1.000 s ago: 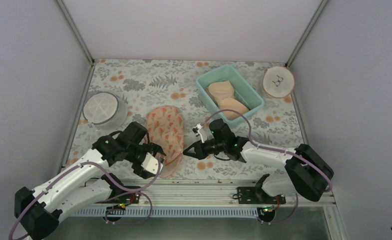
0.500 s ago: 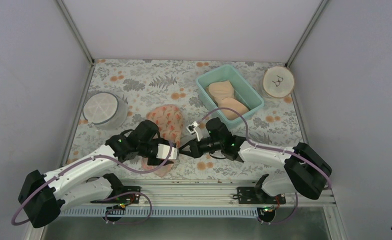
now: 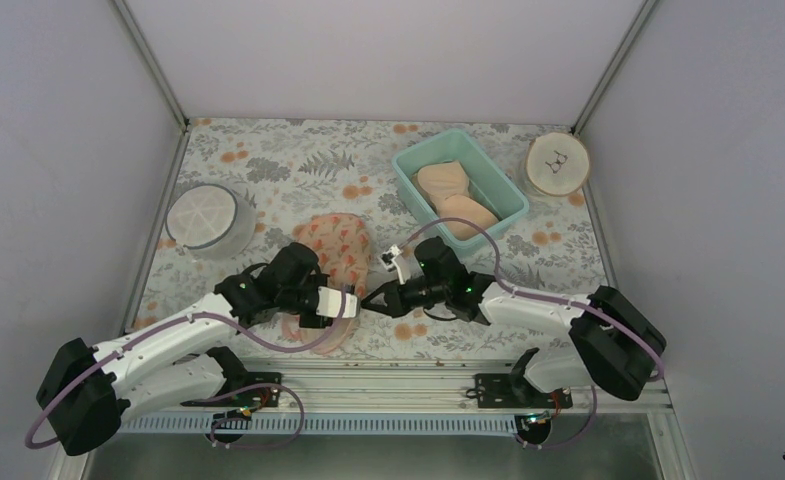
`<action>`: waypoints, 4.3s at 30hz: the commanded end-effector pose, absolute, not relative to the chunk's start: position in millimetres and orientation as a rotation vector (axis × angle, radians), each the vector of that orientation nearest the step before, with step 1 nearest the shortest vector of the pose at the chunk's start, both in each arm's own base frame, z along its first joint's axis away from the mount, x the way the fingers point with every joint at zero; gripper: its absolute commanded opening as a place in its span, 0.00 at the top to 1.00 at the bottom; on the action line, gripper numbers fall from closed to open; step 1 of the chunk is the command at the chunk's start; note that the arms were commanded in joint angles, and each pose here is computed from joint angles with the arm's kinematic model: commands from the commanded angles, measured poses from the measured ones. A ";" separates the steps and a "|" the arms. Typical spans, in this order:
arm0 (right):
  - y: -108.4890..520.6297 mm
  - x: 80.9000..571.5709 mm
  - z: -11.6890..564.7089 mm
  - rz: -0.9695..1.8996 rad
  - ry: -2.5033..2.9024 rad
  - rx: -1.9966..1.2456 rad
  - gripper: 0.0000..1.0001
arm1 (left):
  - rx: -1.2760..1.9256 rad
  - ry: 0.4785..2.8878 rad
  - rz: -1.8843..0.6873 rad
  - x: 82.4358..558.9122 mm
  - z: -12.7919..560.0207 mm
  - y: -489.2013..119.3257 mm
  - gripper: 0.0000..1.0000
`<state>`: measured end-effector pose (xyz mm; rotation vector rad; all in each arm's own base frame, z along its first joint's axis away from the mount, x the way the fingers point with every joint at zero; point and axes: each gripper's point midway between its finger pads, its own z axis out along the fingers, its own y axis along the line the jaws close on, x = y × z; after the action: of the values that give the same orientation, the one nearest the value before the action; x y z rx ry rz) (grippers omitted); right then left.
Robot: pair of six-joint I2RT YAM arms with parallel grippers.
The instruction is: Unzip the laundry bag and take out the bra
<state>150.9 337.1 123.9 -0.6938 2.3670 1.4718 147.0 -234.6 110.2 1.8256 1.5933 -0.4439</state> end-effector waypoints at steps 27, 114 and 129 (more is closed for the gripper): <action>309.5 221.5 135.9 0.480 2.435 -0.521 0.00 | 0.057 1.925 -0.484 266.9 233.6 -82.5 0.00; 379.7 228.1 117.8 0.402 2.407 -0.755 0.96 | -0.298 2.346 -1.004 235.9 42.8 -132.7 0.73; 292.9 301.7 149.2 0.234 2.335 -0.516 0.96 | -0.632 2.520 -0.786 207.0 37.5 -90.8 0.98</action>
<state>276.7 313.7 156.7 -0.5253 2.3629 0.3669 230.6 -106.5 48.7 -0.4703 2.3756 -0.8905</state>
